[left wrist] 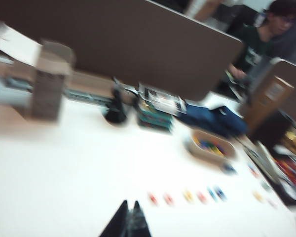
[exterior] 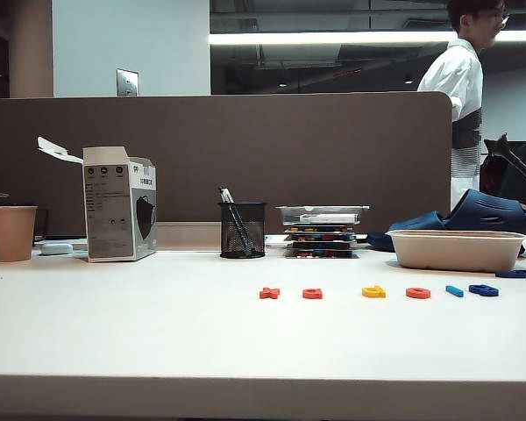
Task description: Select the appropriate letters from the row of letter magnets placed on the table to arrange into the word "dog".
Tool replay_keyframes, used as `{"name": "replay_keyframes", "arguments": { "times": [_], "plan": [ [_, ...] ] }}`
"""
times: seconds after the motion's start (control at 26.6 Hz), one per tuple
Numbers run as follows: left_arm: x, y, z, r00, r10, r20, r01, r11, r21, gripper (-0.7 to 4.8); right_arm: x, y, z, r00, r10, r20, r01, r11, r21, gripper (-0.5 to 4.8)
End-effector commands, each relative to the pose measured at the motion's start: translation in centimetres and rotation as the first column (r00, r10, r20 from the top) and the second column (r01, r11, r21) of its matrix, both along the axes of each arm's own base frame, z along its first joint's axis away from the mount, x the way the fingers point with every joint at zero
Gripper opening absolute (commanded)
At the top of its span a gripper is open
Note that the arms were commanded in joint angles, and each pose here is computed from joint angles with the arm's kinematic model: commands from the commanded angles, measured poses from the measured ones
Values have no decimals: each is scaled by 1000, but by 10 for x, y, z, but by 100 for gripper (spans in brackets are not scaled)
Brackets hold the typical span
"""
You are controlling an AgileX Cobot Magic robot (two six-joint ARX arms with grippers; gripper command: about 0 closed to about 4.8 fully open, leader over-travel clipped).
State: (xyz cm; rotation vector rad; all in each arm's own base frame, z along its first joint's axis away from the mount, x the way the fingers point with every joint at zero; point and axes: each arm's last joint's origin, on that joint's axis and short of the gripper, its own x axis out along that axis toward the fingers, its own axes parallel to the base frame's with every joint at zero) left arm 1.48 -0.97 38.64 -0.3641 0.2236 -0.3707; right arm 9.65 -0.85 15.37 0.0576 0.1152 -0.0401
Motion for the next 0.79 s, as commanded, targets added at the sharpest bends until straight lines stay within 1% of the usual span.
{"name": "replay_keyframes", "arguments": {
  "times": [0.04,0.08,0.15,0.19,0.3,0.53,0.6,0.68,0.79],
  "plan": [
    [8,-4,18,975,-104,-194,101,995,-26,-5,0,0,1,1000,-2,21,2,1000,-1,-6],
    [14,-6,28,956,-129,-263,124,992,-35,-5,0,0,1,1000,-2,21,2,1000,-1,-6],
    [21,-7,37,939,-145,-313,139,989,-42,-5,0,0,1,1000,-3,21,3,1000,-1,-6],
    [29,-8,45,920,-150,-361,143,989,-47,-5,0,0,1,1000,-4,21,4,1000,-1,-6],
    [44,-12,52,892,-144,-429,135,990,-52,-5,0,0,1,1000,-5,21,5,1000,-1,-7],
    [65,-27,57,860,-178,-478,202,979,0,-5,0,0,1,1000,-9,20,9,1000,-1,-7],
    [69,-34,56,845,-217,-488,248,969,-2,-5,0,0,1,1000,-9,21,9,1000,-1,-7],
    [71,-42,56,831,-237,-503,267,963,-13,-5,0,0,1,1000,-9,20,9,1000,-1,-7],
    [72,-52,57,837,-237,-493,274,962,3,-5,0,0,1,1000,-10,20,10,1000,-1,-7]
  ]
}}
